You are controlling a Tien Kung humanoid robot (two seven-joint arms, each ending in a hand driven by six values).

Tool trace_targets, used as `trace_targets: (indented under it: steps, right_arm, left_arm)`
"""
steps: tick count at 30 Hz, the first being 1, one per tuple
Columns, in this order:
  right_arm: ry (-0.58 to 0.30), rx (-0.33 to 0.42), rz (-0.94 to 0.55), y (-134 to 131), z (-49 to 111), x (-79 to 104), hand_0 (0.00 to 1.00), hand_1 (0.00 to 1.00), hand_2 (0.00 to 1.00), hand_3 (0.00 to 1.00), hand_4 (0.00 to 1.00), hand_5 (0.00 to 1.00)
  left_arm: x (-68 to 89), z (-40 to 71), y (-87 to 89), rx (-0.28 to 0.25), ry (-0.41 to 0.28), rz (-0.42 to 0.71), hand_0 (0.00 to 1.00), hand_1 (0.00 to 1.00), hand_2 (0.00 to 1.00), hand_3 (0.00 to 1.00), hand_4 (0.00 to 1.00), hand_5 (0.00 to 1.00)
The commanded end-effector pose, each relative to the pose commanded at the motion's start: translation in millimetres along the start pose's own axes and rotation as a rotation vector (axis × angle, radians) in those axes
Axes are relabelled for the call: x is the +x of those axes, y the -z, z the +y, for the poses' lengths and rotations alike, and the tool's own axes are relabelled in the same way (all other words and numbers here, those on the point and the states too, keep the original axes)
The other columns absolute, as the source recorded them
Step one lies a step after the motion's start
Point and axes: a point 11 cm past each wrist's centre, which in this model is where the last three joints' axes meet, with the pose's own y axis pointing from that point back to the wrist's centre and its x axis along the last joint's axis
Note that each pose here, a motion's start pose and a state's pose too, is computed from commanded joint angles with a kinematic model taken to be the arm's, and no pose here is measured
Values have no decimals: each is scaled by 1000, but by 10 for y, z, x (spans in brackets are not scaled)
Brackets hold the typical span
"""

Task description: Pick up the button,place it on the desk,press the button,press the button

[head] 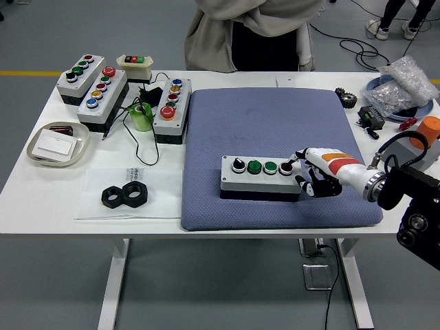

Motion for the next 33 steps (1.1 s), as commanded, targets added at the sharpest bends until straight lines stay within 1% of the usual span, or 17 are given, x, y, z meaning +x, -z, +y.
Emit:
trace_targets:
  steps: [4, 6, 11, 19, 33]
  right_arm:
    - [-46, 26, 3, 95, 1, 102, 105, 2, 84, 670, 534, 2]
    - [-50, 35, 7, 134, -6, 108, 105, 2, 84, 670, 534, 2]
    - [-34, 60, 12, 250, -54, 30, 107, 2, 84, 670, 536, 2]
    - [0, 53, 27, 264, -94, -118, 104, 2, 83, 672, 534, 2]
    - [-5, 41, 14, 249, -134, -132, 103, 2, 83, 673, 533, 2]
  left_arm:
    - [0, -1, 4, 1, 0, 0, 772, 803, 885, 803, 568, 998]
    - [0, -1, 6, 1, 0, 0, 772, 803, 885, 803, 568, 998]
    - [-4, -1, 15, 4, 0, -3, 772, 803, 884, 803, 568, 998]
    - [-3, -2, 20, 6, -2, -6, 773, 803, 885, 804, 567, 998]
    - [5, -6, 42, 11, -3, -14, 773, 803, 885, 804, 567, 998]
